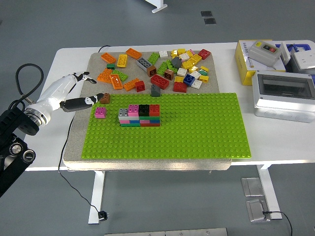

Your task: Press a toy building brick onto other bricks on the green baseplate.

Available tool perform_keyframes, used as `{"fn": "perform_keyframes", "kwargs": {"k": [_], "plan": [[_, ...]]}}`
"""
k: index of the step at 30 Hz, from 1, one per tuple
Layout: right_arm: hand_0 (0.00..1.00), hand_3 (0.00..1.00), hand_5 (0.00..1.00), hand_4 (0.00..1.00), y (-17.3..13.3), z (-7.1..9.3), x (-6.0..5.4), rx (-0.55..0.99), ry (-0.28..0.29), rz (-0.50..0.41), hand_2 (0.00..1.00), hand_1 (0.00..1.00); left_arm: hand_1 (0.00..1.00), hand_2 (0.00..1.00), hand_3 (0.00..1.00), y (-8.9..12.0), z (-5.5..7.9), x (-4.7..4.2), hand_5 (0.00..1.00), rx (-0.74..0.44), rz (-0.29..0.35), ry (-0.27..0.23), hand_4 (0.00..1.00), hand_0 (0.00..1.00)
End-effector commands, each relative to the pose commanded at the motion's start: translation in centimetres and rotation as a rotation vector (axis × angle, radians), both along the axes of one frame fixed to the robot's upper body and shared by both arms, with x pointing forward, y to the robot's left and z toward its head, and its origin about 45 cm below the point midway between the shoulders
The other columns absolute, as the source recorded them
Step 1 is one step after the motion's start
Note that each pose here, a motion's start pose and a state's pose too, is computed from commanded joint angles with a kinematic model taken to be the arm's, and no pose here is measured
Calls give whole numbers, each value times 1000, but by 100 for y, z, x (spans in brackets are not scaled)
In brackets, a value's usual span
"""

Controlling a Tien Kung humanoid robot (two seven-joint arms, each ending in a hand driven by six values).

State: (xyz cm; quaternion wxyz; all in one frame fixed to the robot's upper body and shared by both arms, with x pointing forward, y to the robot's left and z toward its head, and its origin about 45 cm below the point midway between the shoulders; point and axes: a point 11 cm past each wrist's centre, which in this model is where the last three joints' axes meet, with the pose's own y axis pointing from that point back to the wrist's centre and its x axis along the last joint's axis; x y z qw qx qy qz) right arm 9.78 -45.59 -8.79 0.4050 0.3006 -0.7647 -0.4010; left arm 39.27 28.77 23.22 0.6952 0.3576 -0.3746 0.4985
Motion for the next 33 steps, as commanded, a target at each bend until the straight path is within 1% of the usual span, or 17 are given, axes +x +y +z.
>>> {"fn": "perform_keyframes", "kwargs": {"k": [2, 4, 5, 8, 10, 11, 16, 17, 23, 25, 29, 33], "plan": [[704, 697, 817, 398, 6, -4, -8, 2, 3, -2, 708, 700, 954, 970, 887, 34, -62, 7, 459, 22, 0, -7, 718, 994], [704, 697, 817, 398, 8, -5, -9, 1, 7, 0, 708, 700, 954, 970, 887, 14, -116, 31, 459, 44, -11, -16, 718, 994], [705, 698, 809, 397, 8, -4, -7, 0, 8, 2, 713, 709, 959, 993, 890, -4, -144, 45, 285, 57, -18, -21, 639, 997], [705, 698, 809, 397, 11, -1, 6, -4, 13, 8, 713, 709, 959, 993, 890, -82, -236, 89, 285, 102, -52, -38, 639, 997], [705, 698, 809, 397, 11, 1, 15, -5, 15, 11, 713, 709, 959, 993, 890, -119, -312, 112, 285, 136, -71, -37, 639, 997], [724, 689, 809, 398, 11, 2, 20, -6, 16, 12, 780, 770, 975, 996, 860, -137, -349, 127, 233, 156, -80, -35, 597, 998], [724, 689, 809, 398, 11, 4, 30, -1, 19, 13, 780, 770, 975, 996, 860, -190, -470, 217, 233, 303, -119, -23, 597, 998], [727, 684, 812, 397, 10, 5, 34, -1, 19, 13, 793, 777, 982, 995, 841, -197, -483, 237, 226, 324, -125, -20, 597, 998], [729, 679, 814, 396, 5, 16, 74, 0, 14, 19, 796, 778, 981, 996, 834, -226, -598, 326, 219, 417, -156, 20, 595, 998], [729, 679, 814, 396, 5, 21, 93, -1, 12, 22, 796, 778, 981, 996, 834, -222, -644, 330, 219, 436, -165, 37, 595, 998], [729, 679, 814, 396, 8, 22, 101, -1, 14, 26, 796, 778, 981, 996, 834, -201, -747, 304, 219, 463, -175, 72, 595, 998], [731, 679, 813, 396, 13, 20, 101, -2, 18, 33, 796, 778, 980, 995, 833, -205, -795, 294, 222, 470, -178, 89, 597, 998]]}}
